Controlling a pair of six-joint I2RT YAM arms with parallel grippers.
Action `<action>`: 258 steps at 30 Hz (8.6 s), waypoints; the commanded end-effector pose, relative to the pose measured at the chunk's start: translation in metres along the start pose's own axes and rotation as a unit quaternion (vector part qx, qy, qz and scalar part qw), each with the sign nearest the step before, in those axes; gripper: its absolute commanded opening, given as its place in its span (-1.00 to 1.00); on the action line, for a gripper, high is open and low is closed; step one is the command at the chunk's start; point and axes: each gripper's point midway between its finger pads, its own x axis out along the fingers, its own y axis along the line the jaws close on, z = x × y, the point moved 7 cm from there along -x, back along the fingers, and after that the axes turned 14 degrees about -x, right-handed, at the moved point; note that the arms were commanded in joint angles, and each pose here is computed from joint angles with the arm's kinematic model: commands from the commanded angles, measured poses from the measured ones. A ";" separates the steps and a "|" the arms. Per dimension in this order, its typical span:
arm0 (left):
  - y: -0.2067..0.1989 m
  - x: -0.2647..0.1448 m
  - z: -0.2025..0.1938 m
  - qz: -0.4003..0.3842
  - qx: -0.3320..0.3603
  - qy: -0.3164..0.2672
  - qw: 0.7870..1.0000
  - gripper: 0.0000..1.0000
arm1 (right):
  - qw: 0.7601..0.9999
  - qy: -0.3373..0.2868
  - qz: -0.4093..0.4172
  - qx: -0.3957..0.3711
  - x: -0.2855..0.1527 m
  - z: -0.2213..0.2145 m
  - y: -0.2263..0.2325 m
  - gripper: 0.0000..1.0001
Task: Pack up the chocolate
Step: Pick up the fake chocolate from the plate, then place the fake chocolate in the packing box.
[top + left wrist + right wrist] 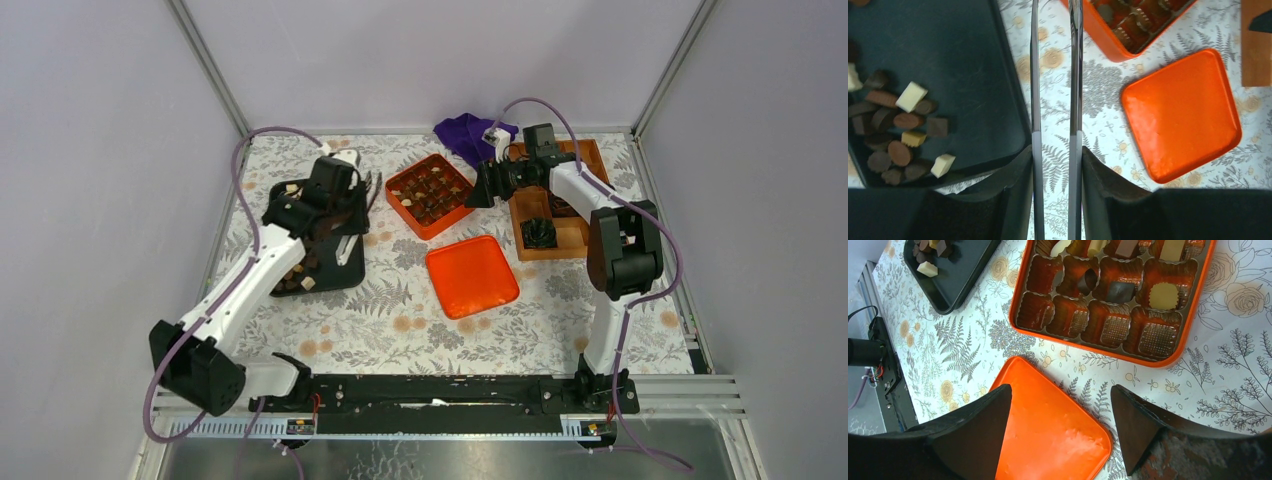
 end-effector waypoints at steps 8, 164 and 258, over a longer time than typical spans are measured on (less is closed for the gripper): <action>0.038 -0.023 -0.010 0.020 -0.090 -0.080 0.993 -0.17 | 0.999 -0.029 0.000 -0.045 -0.023 0.026 0.014 0.60; 0.032 -0.016 -0.019 -0.208 -0.226 0.027 0.951 -1.00 | 0.999 -0.027 0.005 -0.037 -0.031 0.020 0.007 0.61; -0.124 0.098 0.010 -0.147 0.005 0.011 0.989 -0.15 | 0.999 -0.043 -0.015 -0.011 -0.050 0.010 -0.013 0.61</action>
